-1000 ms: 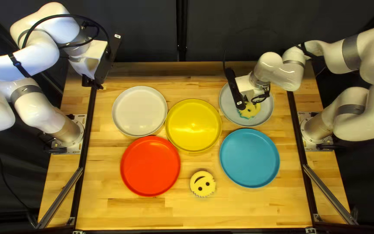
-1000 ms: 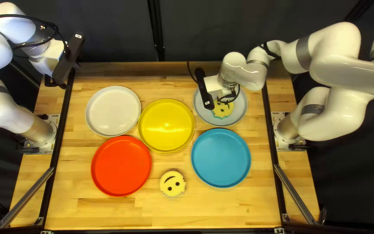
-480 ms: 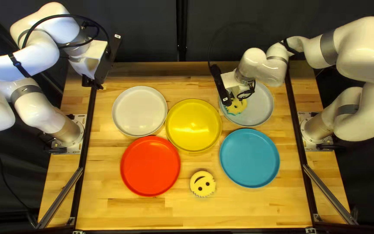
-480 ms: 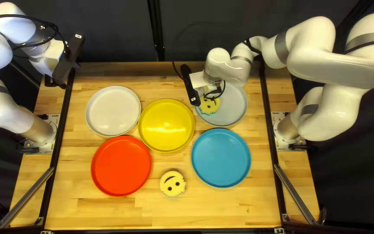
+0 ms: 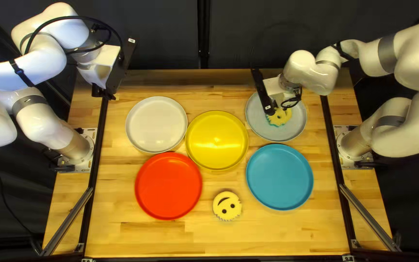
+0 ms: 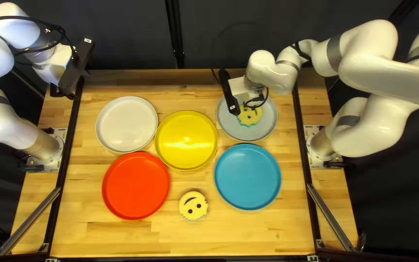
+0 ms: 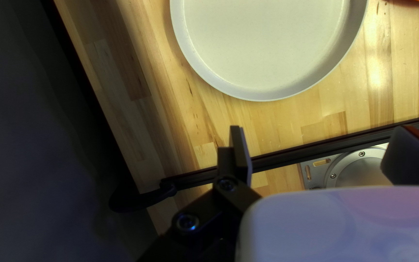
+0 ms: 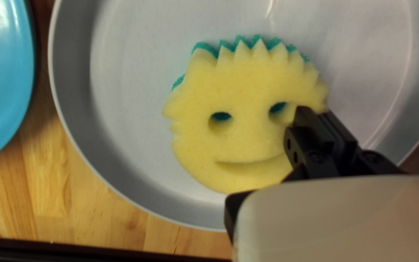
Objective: Pick up sponge and scrub the plate
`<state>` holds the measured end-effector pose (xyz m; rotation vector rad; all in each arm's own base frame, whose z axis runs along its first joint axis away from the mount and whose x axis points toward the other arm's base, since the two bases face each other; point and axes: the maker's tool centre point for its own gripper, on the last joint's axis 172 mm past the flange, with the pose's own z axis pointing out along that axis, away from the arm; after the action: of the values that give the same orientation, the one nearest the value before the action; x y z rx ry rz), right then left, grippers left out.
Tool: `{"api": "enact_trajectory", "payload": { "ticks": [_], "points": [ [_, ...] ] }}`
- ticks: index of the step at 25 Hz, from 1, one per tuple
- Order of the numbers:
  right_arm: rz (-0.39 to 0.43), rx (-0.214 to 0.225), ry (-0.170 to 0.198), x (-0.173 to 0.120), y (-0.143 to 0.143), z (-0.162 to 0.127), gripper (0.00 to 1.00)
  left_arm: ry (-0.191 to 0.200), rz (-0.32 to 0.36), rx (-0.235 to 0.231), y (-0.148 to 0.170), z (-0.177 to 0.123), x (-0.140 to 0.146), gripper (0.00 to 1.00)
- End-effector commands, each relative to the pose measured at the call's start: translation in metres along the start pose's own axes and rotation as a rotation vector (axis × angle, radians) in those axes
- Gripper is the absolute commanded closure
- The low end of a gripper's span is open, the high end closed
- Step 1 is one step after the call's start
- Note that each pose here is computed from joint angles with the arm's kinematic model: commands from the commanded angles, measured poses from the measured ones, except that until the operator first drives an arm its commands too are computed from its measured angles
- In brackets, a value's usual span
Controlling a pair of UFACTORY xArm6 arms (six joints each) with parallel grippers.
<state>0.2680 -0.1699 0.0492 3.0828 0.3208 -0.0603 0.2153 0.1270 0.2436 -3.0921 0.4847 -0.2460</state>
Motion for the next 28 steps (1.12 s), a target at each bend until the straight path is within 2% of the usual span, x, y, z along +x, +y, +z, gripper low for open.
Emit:
{"api": "enact_trajectory", "payload": {
  "ticks": [1, 7, 11, 14, 25, 28],
  "points": [
    [-0.001, -0.001, 0.004, 0.019, 0.004, 0.001, 1.00, 0.000, 0.000, 0.000, 0.000, 0.000, 0.000, 0.00],
    [-0.028, -0.007, 0.023, 0.061, 0.024, 0.002, 1.00, 0.000, 0.000, 0.000, 0.000, 0.000, 0.000, 0.00],
    [-0.040, -0.009, 0.028, 0.070, 0.029, 0.003, 1.00, 0.000, 0.000, 0.000, 0.000, 0.000, 0.000, 0.00],
    [-0.041, -0.008, 0.027, 0.062, 0.029, 0.003, 1.00, 0.000, 0.000, 0.000, 0.000, 0.000, 0.000, 0.00],
    [0.000, 0.006, 0.002, -0.003, 0.019, 0.006, 1.00, 0.000, 0.000, 0.000, 0.000, 0.000, 0.000, 0.00],
    [0.010, 0.009, -0.004, -0.012, 0.020, 0.007, 1.00, 0.000, 0.000, 0.000, 0.000, 0.000, 0.000, 0.00]
  ]
}}
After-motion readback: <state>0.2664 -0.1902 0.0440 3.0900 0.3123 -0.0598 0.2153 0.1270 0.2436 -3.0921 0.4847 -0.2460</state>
